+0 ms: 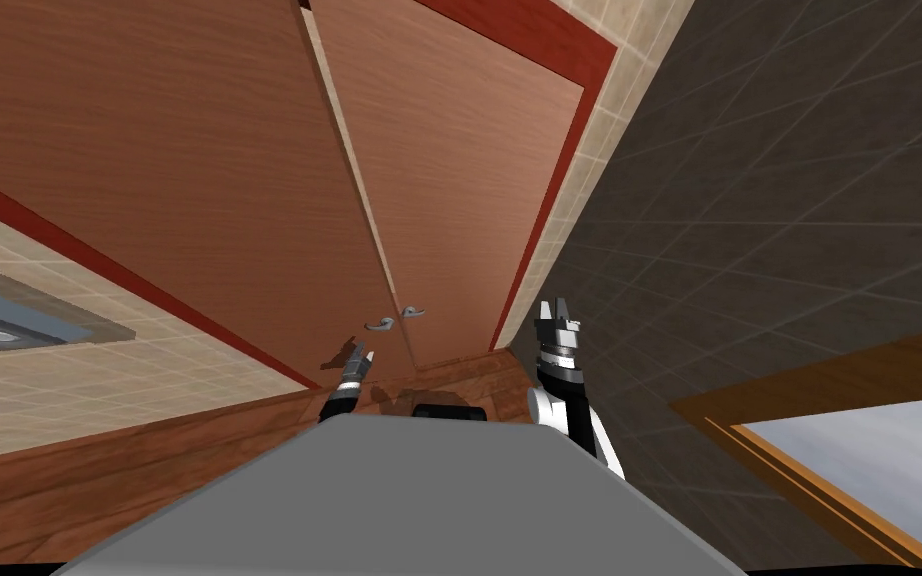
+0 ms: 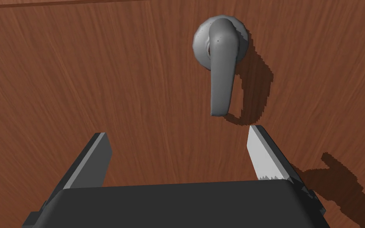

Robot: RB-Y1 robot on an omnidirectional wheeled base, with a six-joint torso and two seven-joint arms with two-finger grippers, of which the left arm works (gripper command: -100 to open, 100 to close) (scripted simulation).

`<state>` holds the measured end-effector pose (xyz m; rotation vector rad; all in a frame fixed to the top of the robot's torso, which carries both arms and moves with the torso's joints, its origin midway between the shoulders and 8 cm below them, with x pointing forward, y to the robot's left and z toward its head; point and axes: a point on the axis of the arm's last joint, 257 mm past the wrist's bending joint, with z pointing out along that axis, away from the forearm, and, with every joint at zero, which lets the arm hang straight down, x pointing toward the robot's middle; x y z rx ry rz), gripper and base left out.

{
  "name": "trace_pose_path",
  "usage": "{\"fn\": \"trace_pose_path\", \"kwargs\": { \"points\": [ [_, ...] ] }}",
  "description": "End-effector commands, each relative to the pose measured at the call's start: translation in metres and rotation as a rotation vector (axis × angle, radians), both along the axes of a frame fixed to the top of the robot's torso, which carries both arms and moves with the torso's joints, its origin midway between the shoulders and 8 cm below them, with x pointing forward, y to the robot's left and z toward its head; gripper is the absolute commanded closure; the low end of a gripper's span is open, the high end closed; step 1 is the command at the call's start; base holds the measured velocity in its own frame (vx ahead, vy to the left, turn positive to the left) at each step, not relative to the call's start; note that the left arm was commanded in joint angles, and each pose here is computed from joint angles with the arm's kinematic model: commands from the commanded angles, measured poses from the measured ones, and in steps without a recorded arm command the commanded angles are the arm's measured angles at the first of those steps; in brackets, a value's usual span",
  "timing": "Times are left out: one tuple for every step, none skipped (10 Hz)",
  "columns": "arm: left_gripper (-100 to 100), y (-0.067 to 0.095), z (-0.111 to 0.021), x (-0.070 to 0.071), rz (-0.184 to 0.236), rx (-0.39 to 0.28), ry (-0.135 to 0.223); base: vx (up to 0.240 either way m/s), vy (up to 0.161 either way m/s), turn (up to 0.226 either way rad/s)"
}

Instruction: Pull the door open

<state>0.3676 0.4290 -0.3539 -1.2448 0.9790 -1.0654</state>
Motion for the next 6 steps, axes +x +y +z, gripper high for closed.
{"fn": "trace_pose_path", "kwargs": {
  "points": [
    [-100,0.004,-0.010,-0.005,0.010,-0.006,0.022,0.156,0.063,-0.036],
    [-100,0.006,-0.015,-0.007,0.014,-0.008,0.032,0.129,0.017,-0.021],
    [-100,0.010,-0.024,-0.012,0.024,-0.013,0.053,0.150,-0.007,-0.048],
    [-100,0.013,-0.030,-0.015,0.030,-0.016,0.065,0.179,0.038,-0.037],
    [-100,0.015,-0.036,-0.018,0.036,-0.020,0.079,0.178,0.045,-0.033],
    [-100,0.015,-0.032,-0.015,0.032,-0.017,0.070,0.076,0.016,-0.007]
  ]
}}
